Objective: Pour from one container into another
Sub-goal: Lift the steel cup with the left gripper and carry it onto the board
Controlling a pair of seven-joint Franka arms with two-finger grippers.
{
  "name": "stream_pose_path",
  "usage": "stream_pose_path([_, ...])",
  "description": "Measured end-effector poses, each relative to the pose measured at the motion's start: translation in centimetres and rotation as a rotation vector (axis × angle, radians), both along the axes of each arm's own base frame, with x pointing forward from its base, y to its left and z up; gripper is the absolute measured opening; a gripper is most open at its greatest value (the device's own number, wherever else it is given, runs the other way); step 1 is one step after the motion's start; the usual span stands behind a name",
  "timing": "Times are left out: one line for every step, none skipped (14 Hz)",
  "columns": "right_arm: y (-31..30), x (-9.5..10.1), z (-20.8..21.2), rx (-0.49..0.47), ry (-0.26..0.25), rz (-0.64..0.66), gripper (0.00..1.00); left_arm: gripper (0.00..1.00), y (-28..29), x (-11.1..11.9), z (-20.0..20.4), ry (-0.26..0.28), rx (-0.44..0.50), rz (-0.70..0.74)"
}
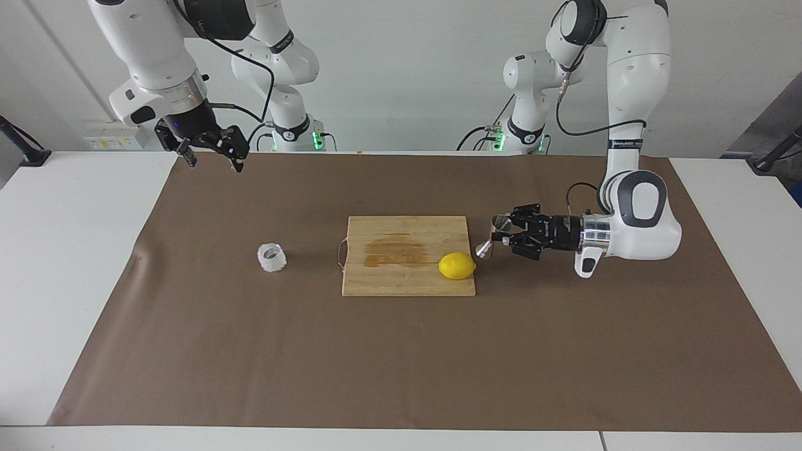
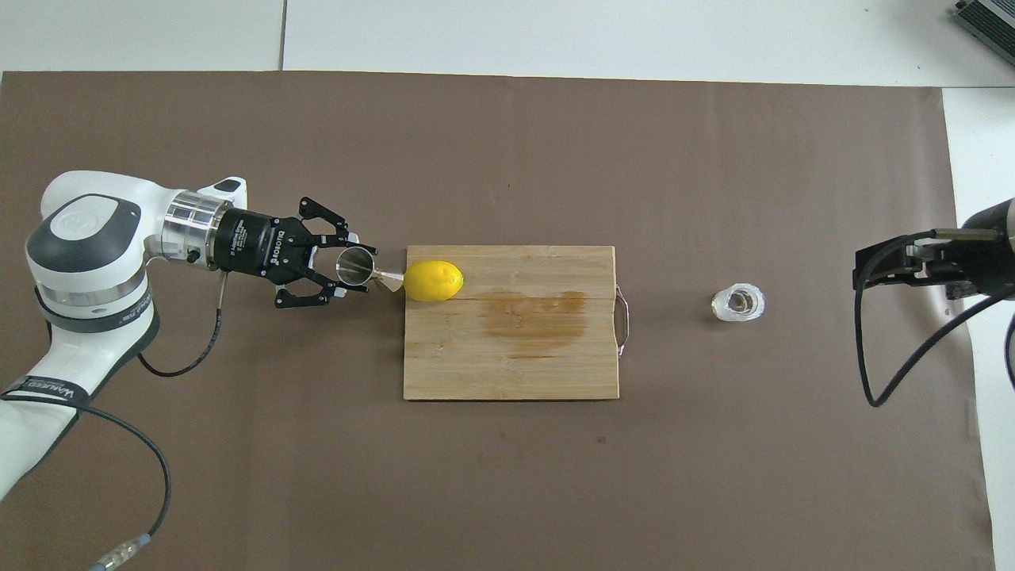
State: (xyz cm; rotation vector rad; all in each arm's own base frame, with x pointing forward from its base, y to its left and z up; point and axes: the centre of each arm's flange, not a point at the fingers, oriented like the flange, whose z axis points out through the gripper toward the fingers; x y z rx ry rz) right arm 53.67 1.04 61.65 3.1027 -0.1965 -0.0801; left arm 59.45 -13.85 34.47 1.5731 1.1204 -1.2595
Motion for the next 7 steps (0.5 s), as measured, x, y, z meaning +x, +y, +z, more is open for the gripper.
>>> stream_pose_path([0.0,0.0,0.0,0.0,0.0,0.0,1.0,0.47,-1.6,0.0,-0.1,-0.004,0.0,0.008])
stream_pose_path([0.0,0.0,0.0,0.0,0.0,0.0,1.0,0.47,-3.4,-0.2,-0.2,-0.006,-0.003,0.02])
stream_pose_path([0.0,0.0,0.0,0.0,0.0,0.0,1.0,0.47,-5.1,-0.3,-0.2,-0.002,-0.008,0.032])
stream_pose_path([0.0,0.0,0.0,0.0,0.0,0.0,1.0,0.47,-6.8,-0.6,-0.3,0.005,-0.011,0.045])
stream_pose_path([0.0,0.0,0.0,0.0,0.0,0.0,1.0,0.47,-8.5,-0.8,-0.4,0.009,-0.012,0.056])
stream_pose_path([0.0,0.0,0.0,0.0,0.0,0.0,1.0,0.47,-10.2,-1.2,-0.6,0.012,-0.009,0.071])
stream_pose_path([0.0,0.0,0.0,0.0,0.0,0.0,1.0,0.47,-11.7,-1.6,-0.8,0.011,0.001,0.087])
